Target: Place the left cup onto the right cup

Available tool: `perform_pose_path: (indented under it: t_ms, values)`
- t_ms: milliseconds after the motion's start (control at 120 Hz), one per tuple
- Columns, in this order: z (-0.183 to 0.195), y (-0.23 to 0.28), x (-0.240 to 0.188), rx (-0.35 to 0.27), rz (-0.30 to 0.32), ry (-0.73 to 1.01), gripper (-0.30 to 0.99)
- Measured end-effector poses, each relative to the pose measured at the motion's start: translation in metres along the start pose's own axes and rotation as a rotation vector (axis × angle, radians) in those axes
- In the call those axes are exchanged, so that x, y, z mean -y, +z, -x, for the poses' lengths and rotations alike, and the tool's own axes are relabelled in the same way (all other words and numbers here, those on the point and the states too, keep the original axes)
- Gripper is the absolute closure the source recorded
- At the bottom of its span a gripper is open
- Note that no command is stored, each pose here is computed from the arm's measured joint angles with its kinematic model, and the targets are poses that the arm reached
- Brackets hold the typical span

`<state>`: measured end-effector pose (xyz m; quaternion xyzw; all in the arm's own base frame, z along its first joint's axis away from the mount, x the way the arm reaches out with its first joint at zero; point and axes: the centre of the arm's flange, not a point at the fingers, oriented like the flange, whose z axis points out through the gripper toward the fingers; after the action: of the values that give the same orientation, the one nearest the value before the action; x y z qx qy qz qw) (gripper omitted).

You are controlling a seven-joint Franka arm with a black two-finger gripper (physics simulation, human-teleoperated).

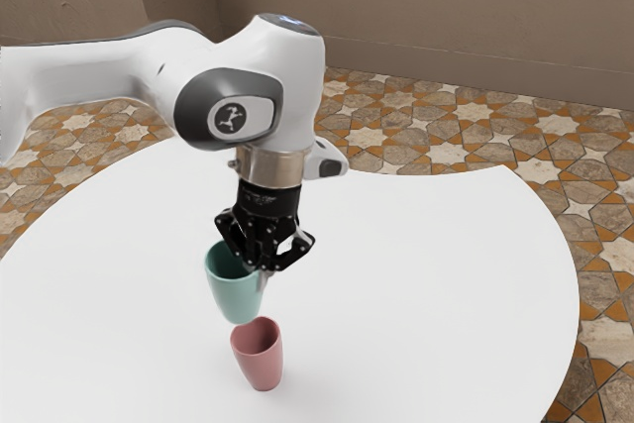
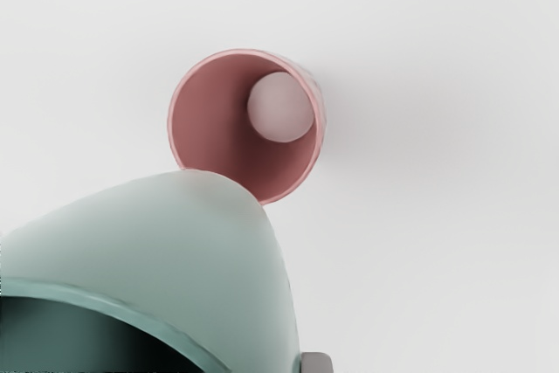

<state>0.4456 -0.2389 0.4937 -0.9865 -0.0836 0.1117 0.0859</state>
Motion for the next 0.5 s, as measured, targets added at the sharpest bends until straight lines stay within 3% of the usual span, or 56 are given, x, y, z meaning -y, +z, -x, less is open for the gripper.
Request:
perform_pose_path:
  t_ms: [500]
  values:
    - [-0.032,0.013,-0.018,0.041,0.035,-0.173,0.79]
